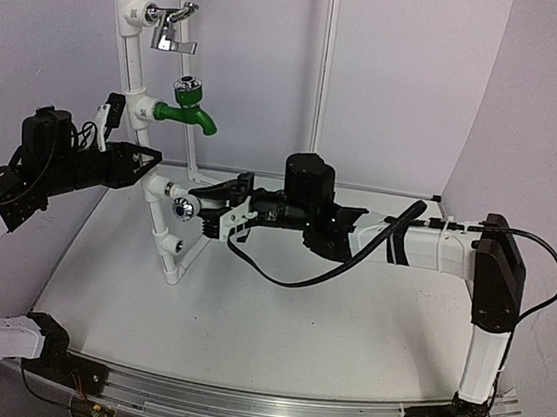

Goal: Install the water faucets

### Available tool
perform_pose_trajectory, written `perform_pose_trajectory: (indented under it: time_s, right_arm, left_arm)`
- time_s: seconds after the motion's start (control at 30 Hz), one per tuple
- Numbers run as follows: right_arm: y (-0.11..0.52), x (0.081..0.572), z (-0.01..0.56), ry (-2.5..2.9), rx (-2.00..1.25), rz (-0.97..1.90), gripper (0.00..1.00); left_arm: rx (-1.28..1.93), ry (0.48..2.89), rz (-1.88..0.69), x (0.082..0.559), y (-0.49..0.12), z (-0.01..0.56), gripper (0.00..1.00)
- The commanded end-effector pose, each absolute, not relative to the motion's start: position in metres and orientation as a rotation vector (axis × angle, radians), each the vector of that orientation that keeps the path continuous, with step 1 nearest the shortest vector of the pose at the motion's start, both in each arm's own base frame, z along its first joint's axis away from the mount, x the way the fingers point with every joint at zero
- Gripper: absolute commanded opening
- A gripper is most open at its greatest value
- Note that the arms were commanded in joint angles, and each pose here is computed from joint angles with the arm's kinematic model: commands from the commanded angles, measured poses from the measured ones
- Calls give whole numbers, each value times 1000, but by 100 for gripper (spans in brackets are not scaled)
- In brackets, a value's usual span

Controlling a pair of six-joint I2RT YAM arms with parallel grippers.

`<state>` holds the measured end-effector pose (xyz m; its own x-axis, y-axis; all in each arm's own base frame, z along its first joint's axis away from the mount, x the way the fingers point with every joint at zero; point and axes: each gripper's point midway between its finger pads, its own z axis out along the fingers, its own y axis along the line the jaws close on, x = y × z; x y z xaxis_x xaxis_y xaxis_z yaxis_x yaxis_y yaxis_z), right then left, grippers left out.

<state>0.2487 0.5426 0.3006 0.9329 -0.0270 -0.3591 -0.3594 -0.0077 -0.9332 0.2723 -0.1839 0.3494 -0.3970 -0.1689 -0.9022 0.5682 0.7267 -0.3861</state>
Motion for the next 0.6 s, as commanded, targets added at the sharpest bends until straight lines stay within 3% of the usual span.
perform_pose_trajectory:
  time_s: [0.0, 0.57]
  right_arm:
    - [551, 275, 304, 408, -1499, 230, 0]
    - [554, 283, 303, 507, -1442, 298, 0]
  left_arm:
    - [291, 1873, -1251, 234, -219, 360, 0]
    - [288, 1884, -1271, 231, -221, 357, 0]
